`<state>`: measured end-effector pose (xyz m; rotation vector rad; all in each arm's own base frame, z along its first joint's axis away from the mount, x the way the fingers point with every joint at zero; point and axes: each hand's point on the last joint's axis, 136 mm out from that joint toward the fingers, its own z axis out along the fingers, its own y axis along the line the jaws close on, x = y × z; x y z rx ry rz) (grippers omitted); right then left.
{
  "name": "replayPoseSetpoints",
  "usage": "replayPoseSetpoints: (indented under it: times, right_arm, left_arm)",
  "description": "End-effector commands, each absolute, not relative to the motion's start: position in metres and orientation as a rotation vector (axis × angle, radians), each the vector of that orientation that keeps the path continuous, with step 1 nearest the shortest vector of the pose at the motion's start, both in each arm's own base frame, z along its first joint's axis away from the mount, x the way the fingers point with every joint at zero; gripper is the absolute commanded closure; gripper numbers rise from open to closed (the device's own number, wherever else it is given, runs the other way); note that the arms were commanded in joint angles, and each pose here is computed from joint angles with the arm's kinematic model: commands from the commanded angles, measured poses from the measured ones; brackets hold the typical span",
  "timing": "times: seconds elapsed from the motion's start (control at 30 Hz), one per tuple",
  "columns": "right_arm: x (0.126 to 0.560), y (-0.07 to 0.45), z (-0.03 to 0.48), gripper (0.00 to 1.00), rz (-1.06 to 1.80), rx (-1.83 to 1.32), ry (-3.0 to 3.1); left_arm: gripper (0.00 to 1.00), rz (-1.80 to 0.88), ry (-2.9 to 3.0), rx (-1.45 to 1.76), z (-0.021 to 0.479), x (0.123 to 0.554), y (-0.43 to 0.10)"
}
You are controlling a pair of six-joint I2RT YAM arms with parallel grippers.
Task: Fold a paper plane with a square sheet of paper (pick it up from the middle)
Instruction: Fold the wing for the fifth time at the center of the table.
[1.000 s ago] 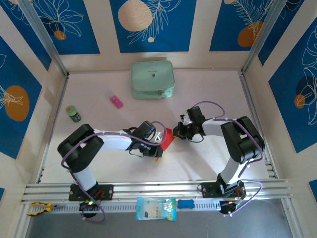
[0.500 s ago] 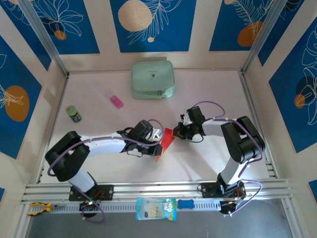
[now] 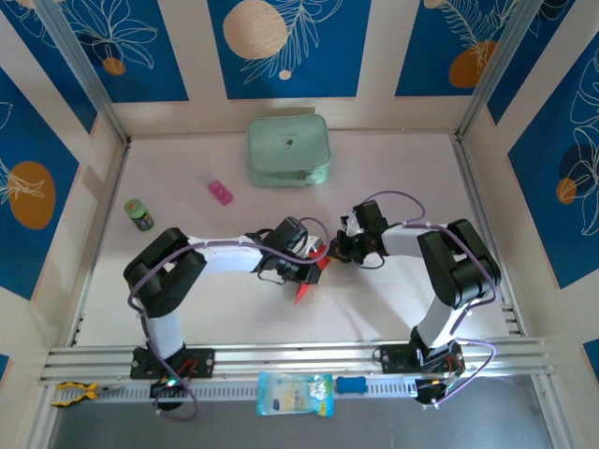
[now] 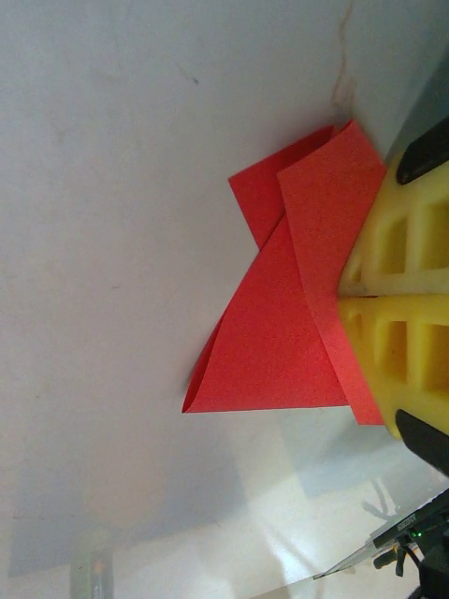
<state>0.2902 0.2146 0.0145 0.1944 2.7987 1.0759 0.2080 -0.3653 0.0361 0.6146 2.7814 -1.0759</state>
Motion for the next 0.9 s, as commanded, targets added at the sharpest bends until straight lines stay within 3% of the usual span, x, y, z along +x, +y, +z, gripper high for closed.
replayPoseSetpoints:
  times: [0.0,0.37,0.67,0.87]
  right_arm:
    - [0.273,0.196,-0.008,0.96,0.964,0.289,2.901]
    - [0.273,0.193,-0.007,0.96,0.949,0.297,2.907]
    - [0.273,0.191,-0.005,0.96,0.947,0.303,2.901]
    - [0.274,0.192,-0.005,0.96,0.954,0.299,2.9]
  left_arm:
    - [0.91,-1.063,2.835,0.655,0.021,0.197,-0.355]
    - [0.91,-0.94,2.924,0.623,-0.009,0.186,-0.33]
    - [0.88,-1.093,2.756,0.587,0.051,0.208,-0.352]
    - [0.86,-1.065,2.748,0.518,0.045,0.233,-0.353]
